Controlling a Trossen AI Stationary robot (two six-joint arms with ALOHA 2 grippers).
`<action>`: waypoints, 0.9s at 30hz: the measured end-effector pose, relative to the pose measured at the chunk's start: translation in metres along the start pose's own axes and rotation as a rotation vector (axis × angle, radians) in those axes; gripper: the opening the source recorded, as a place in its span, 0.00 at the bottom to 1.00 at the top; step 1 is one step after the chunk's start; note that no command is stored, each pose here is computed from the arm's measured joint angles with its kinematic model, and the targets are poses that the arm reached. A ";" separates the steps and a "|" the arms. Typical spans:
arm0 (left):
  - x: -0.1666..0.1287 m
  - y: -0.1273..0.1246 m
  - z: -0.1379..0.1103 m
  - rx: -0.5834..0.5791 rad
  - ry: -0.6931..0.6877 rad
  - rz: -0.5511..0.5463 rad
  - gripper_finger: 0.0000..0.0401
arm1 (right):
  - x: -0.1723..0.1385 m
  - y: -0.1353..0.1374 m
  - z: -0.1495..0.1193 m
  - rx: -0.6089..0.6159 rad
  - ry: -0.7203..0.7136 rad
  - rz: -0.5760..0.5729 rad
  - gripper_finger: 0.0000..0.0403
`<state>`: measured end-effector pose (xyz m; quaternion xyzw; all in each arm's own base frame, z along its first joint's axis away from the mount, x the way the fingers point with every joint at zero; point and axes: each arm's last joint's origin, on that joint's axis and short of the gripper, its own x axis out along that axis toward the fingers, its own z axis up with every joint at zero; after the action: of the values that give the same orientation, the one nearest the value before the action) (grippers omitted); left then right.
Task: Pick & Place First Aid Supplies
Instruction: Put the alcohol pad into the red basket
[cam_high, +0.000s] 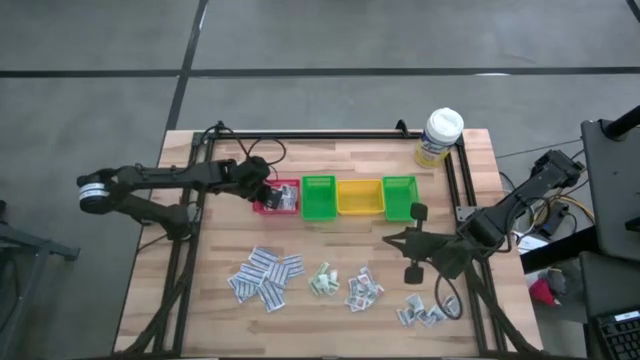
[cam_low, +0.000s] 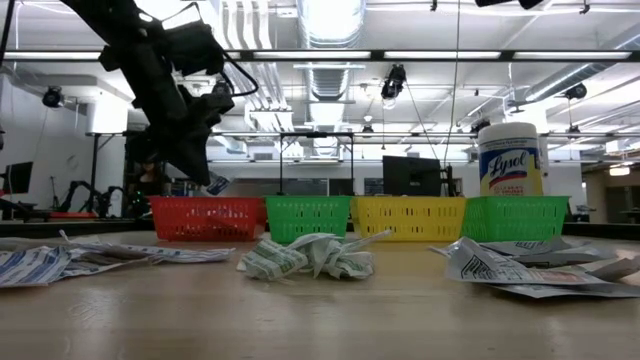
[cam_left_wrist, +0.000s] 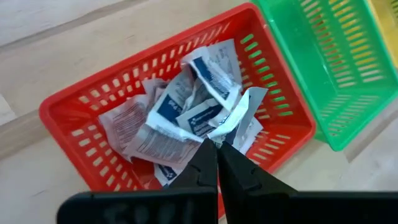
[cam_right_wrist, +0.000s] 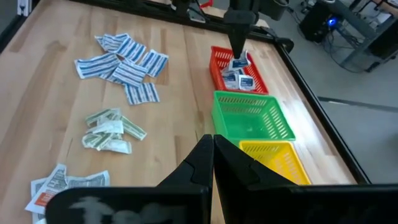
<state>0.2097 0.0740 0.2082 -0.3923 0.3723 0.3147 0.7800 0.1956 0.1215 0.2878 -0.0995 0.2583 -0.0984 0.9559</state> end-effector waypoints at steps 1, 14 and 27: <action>0.000 0.000 0.000 0.000 0.001 0.002 0.00 | 0.000 0.000 0.000 -0.003 0.003 -0.001 0.02; 0.000 0.001 0.001 0.024 -0.031 0.034 0.16 | 0.000 0.002 -0.002 -0.011 0.004 0.004 0.02; -0.041 -0.007 0.020 0.124 -0.170 -0.039 0.35 | 0.000 0.003 -0.007 -0.037 0.058 0.069 0.02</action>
<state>0.2003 0.0791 0.2525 -0.3224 0.3159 0.3080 0.8375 0.1925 0.1231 0.2812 -0.1054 0.2912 -0.0632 0.9488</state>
